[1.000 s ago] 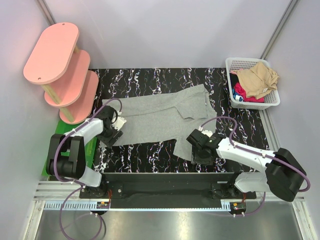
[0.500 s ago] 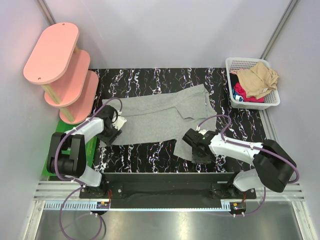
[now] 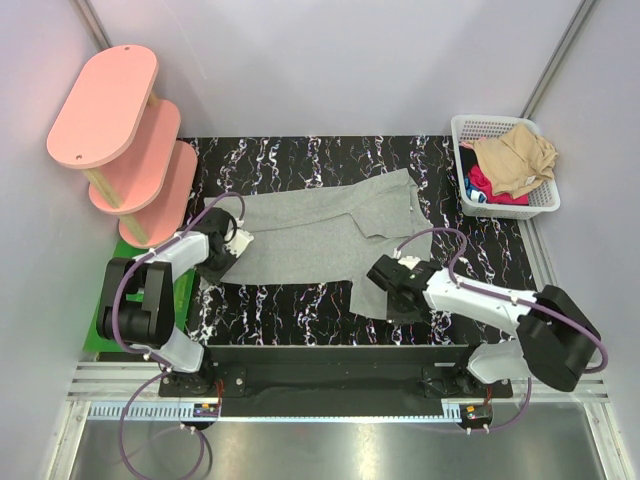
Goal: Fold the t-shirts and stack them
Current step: Grap the side of the flattened tshirt closest away from the robot with both arms, then fold the other side of the tshirt into a rectangle
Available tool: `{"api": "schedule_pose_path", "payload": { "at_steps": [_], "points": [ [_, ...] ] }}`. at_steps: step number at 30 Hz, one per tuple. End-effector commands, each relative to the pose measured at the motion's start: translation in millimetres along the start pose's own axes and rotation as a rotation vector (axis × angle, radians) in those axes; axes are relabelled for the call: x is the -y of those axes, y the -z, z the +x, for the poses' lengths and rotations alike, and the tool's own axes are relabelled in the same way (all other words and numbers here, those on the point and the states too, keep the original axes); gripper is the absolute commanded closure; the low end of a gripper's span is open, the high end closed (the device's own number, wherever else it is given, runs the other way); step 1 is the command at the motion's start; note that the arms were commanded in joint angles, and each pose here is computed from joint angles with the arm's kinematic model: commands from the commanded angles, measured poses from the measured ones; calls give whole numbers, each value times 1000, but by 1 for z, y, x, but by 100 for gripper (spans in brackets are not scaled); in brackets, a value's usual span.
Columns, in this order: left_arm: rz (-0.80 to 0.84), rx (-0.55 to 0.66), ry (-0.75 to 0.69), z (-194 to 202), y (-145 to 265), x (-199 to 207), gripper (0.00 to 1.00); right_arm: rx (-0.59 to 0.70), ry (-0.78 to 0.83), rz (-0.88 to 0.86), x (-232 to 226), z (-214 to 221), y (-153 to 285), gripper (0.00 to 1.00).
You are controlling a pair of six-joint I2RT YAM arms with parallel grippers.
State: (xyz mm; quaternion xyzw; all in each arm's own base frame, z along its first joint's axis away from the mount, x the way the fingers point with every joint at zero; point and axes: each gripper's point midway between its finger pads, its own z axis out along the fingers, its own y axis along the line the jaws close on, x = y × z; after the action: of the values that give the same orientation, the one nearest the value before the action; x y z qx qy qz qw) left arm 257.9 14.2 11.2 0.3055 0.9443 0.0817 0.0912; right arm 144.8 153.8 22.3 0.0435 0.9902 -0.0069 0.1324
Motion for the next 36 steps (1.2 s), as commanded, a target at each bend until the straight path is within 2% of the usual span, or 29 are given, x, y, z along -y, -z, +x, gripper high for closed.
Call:
{"api": "schedule_pose_path", "payload": {
  "at_steps": [1,6,8,15,23,32,36],
  "points": [
    [5,53,14,-10,-3,-2,99,16,-26,-74,-8,-4,26,100],
    [-5,57,8,-6,7,-3,94,-15,-52,-133,-3,10,45,100],
    [-13,70,6,-6,13,-5,100,-34,-55,-164,-1,17,54,100],
    [-10,86,5,-2,30,-4,100,-71,-50,-221,2,28,76,100],
    [4,83,-17,9,45,2,100,-60,-54,-242,9,31,89,100],
    [-11,77,-57,20,71,0,100,-27,-63,-290,17,28,125,100],
    [-17,72,-72,18,75,-3,99,26,-69,-284,19,17,131,100]
  ]
}}
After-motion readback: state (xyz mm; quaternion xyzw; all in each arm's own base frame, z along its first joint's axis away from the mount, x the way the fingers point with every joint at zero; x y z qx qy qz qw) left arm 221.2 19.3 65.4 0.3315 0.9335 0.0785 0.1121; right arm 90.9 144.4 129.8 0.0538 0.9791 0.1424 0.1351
